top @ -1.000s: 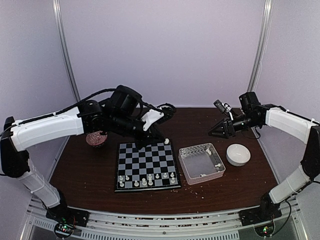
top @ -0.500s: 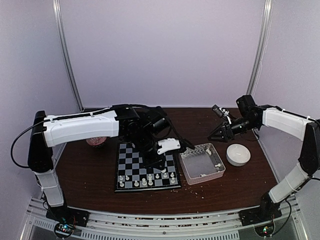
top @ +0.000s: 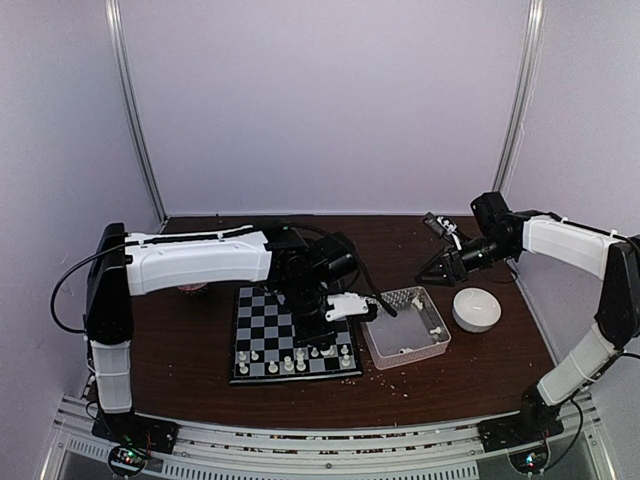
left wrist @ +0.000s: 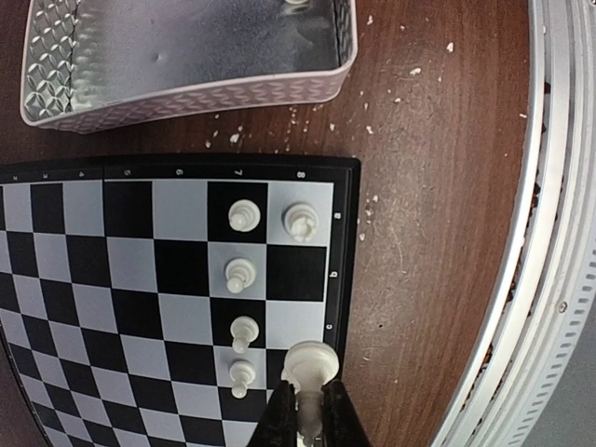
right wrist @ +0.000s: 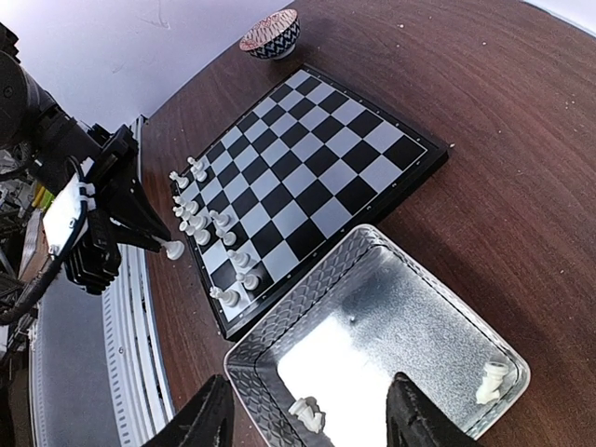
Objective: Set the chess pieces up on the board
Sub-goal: Place the chess piece on the chessboard.
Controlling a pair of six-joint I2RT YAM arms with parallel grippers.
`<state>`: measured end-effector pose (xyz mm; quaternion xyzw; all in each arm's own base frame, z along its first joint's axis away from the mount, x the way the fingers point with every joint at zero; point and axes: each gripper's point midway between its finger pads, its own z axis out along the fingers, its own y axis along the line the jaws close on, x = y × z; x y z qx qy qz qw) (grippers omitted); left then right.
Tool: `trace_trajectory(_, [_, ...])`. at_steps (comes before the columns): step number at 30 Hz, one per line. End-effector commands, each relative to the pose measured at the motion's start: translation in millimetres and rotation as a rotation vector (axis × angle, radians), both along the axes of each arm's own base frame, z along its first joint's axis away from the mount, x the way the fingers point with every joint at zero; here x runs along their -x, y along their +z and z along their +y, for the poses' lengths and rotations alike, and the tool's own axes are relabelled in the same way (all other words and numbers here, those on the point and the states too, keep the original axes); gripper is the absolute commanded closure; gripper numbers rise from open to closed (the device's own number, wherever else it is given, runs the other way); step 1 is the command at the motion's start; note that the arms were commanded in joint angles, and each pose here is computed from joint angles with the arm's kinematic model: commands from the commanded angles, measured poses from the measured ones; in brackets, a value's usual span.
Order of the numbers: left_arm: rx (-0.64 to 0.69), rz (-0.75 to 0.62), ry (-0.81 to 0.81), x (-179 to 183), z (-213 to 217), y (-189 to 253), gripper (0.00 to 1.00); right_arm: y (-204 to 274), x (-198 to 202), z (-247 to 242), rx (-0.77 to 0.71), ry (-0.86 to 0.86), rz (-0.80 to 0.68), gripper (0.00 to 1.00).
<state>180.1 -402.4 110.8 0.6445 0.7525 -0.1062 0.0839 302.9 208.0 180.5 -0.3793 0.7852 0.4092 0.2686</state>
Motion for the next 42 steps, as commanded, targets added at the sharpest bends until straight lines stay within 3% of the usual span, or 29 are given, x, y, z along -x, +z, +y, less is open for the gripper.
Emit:
trace_trajectory(1, [-0.067,-0.003,-0.005,-1.1,6.0,-11.3,0.96,-1.8,1.4,-0.2,-0.004,0.014,0.007,0.45])
trace_trajectory(42, [-0.167,0.041,0.015,-1.8,8.1,-52.5,0.92,-4.7,5.8,0.7,-0.008,0.041,0.029,0.46])
